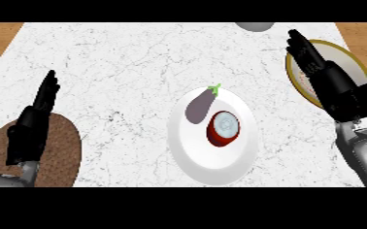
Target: Pick the can from the plate and place it in the bowl
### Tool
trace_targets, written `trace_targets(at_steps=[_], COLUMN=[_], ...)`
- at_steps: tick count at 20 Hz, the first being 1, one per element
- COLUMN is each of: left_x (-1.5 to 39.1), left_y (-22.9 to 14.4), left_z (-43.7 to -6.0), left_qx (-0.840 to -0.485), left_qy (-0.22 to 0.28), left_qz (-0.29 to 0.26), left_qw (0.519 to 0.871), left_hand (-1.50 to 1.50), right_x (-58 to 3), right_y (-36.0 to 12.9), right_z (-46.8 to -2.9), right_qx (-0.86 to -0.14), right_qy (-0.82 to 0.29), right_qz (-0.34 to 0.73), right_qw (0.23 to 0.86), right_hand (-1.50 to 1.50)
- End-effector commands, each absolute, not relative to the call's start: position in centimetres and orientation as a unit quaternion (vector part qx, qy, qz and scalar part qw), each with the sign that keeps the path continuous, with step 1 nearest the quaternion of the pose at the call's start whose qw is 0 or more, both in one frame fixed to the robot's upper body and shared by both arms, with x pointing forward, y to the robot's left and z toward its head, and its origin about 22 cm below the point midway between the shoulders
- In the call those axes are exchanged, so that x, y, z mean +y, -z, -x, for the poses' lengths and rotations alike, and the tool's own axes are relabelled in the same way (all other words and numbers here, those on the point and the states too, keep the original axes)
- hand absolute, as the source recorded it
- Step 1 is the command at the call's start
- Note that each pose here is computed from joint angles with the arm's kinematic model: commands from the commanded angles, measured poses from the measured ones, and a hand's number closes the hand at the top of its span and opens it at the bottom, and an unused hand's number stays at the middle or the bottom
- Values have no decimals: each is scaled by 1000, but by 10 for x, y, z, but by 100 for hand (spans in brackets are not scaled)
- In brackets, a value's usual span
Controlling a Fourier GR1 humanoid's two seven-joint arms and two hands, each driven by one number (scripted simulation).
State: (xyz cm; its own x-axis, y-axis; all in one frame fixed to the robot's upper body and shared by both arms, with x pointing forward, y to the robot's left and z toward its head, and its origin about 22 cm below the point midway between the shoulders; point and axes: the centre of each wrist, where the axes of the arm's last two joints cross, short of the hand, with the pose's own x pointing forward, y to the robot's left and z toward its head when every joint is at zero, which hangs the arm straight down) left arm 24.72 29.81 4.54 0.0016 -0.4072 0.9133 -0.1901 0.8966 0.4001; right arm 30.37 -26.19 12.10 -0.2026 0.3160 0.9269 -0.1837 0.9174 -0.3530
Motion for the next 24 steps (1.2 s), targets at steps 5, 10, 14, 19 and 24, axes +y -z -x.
trace_targets(at_steps=[5, 10, 14, 19, 24], left_x=[246, 231, 217, 205, 239], left_y=[-50, -38, -37, -30, -22], left_z=[-265, -257, -262, -270, -265], left_qx=[-730, -714, -716, -711, -709], left_qy=[62, 28, 38, 47, 52], left_qz=[-90, -49, -28, -35, -34], left_qw=[675, 698, 697, 701, 702], left_hand=[0, 0, 0, 0, 0], right_x=[-162, -174, -143, -170, -169], right_y=[-76, -49, -30, -69, -113], right_z=[-269, -249, -214, -206, -200], right_qx=[-663, -784, -826, -852, -811], right_qy=[-387, -208, -157, -167, -213], right_qz=[-130, 22, -60, 1, 91], right_qw=[628, 585, 538, 496, 537], right_hand=[150, -150, -150, -150, -150])
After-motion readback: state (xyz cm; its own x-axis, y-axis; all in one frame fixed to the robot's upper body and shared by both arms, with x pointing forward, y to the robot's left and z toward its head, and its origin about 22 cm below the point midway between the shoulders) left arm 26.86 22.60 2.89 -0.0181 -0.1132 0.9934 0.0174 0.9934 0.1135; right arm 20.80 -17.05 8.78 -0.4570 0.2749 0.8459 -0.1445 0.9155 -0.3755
